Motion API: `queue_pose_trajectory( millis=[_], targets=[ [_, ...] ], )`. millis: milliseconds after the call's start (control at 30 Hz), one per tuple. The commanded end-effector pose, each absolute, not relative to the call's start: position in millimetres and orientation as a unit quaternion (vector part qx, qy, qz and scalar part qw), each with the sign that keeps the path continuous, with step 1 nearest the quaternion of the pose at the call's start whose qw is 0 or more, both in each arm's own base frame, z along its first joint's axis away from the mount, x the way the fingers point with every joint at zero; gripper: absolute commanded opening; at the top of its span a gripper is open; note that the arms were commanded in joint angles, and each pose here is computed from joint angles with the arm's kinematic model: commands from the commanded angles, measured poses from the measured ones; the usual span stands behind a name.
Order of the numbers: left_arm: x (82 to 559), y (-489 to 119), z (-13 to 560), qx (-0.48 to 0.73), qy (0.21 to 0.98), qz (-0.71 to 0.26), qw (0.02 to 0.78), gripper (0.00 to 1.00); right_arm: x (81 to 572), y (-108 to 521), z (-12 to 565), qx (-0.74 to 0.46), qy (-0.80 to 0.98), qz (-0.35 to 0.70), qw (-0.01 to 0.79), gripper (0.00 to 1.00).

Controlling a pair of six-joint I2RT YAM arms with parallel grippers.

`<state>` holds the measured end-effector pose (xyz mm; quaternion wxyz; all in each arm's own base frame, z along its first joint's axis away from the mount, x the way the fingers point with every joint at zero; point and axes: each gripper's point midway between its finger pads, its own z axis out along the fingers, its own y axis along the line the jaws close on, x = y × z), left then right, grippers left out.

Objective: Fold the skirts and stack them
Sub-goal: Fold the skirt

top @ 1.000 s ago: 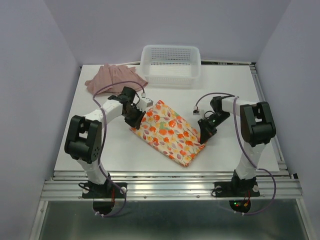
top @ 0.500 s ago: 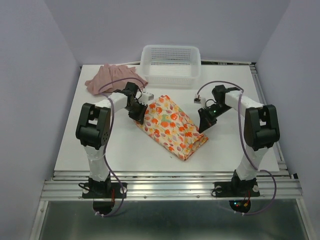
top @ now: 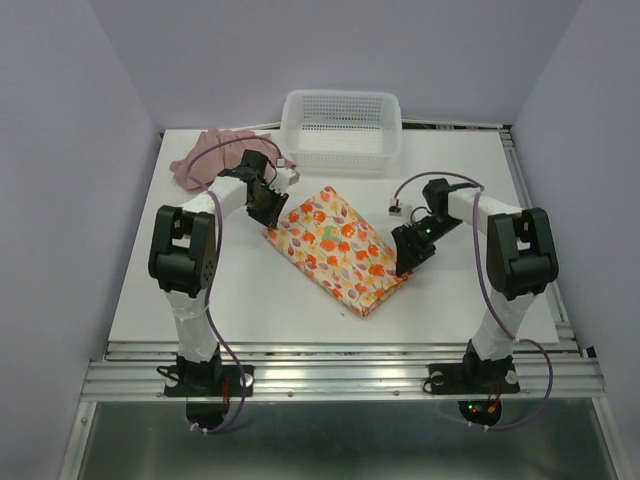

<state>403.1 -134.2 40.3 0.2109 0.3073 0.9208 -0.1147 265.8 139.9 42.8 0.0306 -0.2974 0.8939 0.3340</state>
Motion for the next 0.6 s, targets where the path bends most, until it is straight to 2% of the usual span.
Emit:
queue_pose_trajectory(
  millis=[0, 67, 167, 400, 567],
  targets=[
    [438.9, -122.6, 101.4, 0.333, 0.891, -0.066, 0.301, 0.37, 302.3, 151.5, 81.8, -0.266, 0.886, 0.368, 0.095, 0.62],
    [445.6, -121.8, 116.7, 0.338, 0.886, -0.056, 0.313, 0.37, 311.9, 159.4, 97.0, -0.238, 0.876, 0.407, 0.106, 0.60],
    [434.4, -126.0, 124.1, 0.326, 0.894, -0.078, 0.299, 0.36, 324.2, 158.6, 100.1, -0.227, 0.874, 0.411, 0.123, 0.59],
    [353.6, -147.5, 85.8, 0.263, 0.923, -0.200, 0.196, 0.36, 334.2, 150.2, 71.2, -0.228, 0.890, 0.379, 0.113, 0.59],
    [325.0, -146.4, 53.3, 0.242, 0.934, -0.215, 0.148, 0.32, 322.6, 151.8, 57.5, -0.218, 0.889, 0.394, 0.083, 0.47]
  ],
)
